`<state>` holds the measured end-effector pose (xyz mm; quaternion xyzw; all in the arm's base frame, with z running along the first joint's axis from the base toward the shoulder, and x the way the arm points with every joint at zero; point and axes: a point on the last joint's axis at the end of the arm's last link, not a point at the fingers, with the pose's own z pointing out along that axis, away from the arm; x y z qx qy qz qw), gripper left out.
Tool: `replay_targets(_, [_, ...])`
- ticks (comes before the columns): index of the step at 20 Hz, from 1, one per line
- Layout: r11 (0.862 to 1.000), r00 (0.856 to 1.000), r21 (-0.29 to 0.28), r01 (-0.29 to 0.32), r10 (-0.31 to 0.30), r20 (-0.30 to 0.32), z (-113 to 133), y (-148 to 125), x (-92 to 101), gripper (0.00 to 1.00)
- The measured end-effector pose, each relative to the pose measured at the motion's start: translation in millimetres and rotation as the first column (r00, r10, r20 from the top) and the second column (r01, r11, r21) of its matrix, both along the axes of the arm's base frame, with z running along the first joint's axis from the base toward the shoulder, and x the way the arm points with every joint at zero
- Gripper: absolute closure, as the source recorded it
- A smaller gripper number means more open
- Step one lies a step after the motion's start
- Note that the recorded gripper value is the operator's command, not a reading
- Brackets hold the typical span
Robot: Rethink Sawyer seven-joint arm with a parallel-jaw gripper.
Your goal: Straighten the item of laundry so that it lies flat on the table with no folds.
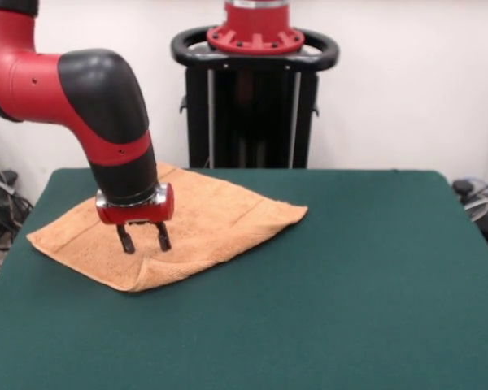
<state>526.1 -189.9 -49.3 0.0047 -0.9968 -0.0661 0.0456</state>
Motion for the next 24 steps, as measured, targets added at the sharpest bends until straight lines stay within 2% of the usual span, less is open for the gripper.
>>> replay_targets(8, [1.0,1.0,0.015,0.012,-0.013,0.02,1,9,2.4,0.0])
replay_targets(24, [0.993,0.997,0.118,0.026,-0.035,0.076,6,67,11.1,0.0])
